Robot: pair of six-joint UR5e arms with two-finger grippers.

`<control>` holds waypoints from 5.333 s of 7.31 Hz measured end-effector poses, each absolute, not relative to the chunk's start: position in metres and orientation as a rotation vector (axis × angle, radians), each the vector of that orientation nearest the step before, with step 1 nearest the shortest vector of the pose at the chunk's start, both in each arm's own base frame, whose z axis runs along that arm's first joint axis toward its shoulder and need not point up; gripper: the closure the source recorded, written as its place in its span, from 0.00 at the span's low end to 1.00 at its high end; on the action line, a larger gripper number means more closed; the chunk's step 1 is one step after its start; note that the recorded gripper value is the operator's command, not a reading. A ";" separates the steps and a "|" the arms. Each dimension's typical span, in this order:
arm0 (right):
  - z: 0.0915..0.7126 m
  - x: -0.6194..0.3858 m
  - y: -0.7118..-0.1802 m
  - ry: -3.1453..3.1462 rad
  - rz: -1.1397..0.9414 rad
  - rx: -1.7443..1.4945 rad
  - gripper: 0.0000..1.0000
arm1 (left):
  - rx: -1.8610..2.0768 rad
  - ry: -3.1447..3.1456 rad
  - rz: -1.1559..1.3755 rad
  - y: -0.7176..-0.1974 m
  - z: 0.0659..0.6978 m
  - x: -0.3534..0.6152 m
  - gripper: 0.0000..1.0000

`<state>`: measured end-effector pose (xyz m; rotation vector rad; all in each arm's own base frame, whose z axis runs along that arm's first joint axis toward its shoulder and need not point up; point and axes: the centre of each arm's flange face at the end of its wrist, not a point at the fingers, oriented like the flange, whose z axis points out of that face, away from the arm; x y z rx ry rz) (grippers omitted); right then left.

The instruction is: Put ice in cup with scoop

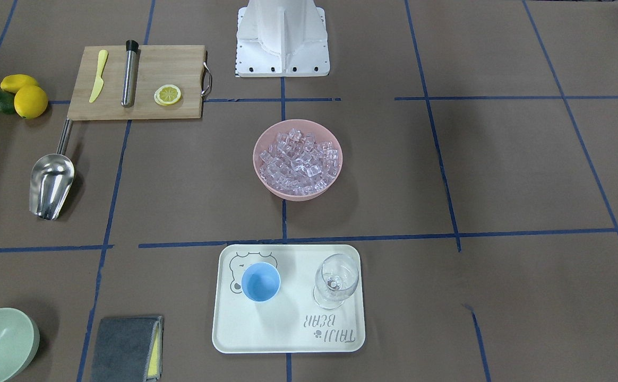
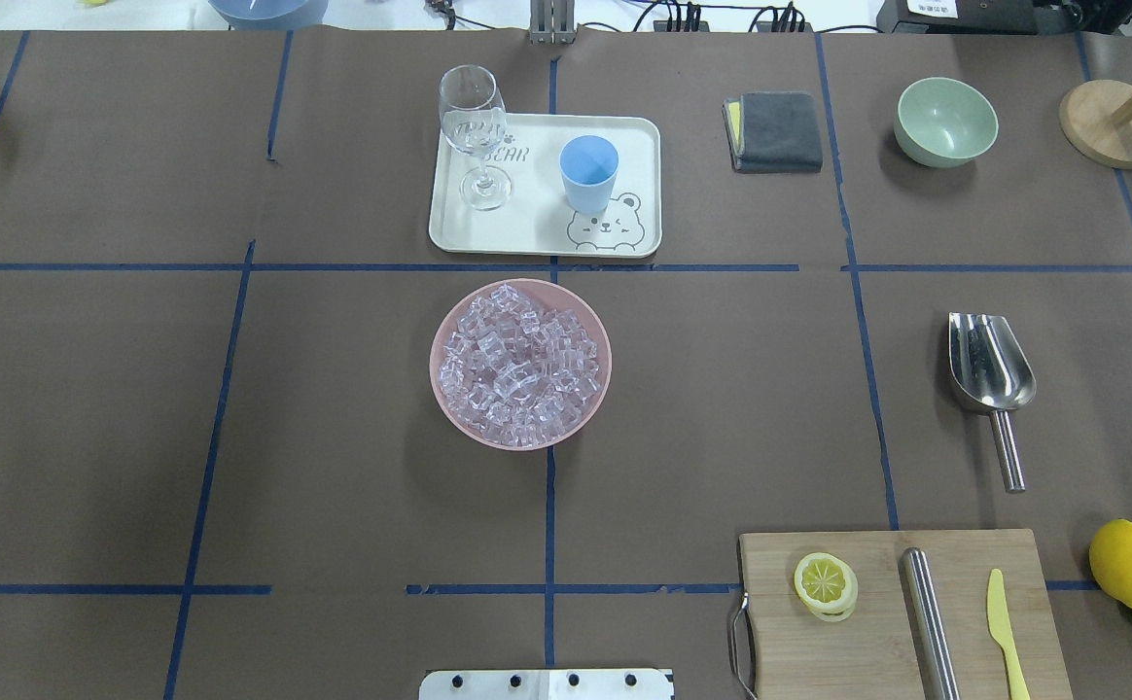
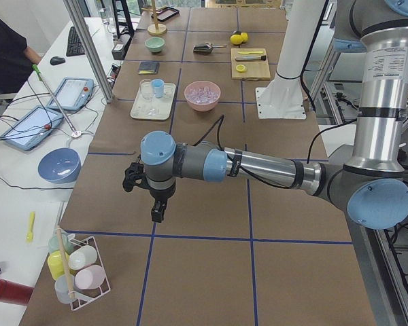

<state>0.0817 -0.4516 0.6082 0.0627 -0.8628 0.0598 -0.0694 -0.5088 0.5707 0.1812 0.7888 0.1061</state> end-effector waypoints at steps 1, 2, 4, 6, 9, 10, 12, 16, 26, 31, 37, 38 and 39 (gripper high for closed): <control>0.606 0.082 -0.451 -0.863 0.059 0.067 0.00 | 0.202 0.796 0.118 -0.510 0.567 -0.068 0.00; 0.603 0.082 -0.450 -0.863 0.057 0.073 0.00 | 0.226 0.808 0.133 -0.512 0.564 -0.066 0.00; 0.596 0.080 -0.451 -0.860 0.046 0.086 0.00 | 0.282 0.877 0.171 -0.515 0.553 -0.059 0.00; 0.589 0.071 -0.456 -0.862 0.034 0.085 0.00 | 0.375 0.991 0.260 -0.524 0.520 -0.040 0.07; 0.576 0.020 -0.469 -0.859 -0.033 0.054 0.00 | 0.679 1.024 0.580 -0.548 0.443 0.031 0.01; 0.564 0.000 -0.472 -0.865 -0.011 0.051 0.00 | 0.736 1.032 0.658 -0.545 0.436 0.056 0.02; 0.535 -0.046 -0.474 -0.904 0.067 0.063 0.00 | 0.821 1.033 0.791 -0.540 0.418 0.109 0.03; 0.496 -0.137 -0.446 -0.916 0.094 0.031 0.01 | 1.060 0.959 0.918 -0.523 0.393 0.161 0.01; 0.554 -0.259 -0.351 -0.772 0.078 -0.103 0.47 | 1.029 1.022 1.002 -0.511 0.385 0.223 0.01; 0.552 -0.263 -0.351 -0.775 0.069 -0.101 1.00 | 1.033 1.023 1.004 -0.510 0.384 0.223 0.01; 0.492 -0.234 -0.384 -0.846 -0.057 0.116 1.00 | 1.067 1.039 1.035 -0.509 0.363 0.236 0.01; 0.488 -0.235 -0.386 -0.831 -0.200 0.196 1.00 | 1.076 1.053 1.057 -0.506 0.354 0.247 0.01; 0.484 -0.229 -0.389 -0.811 -0.326 0.268 1.00 | 1.082 1.063 1.072 -0.503 0.348 0.255 0.01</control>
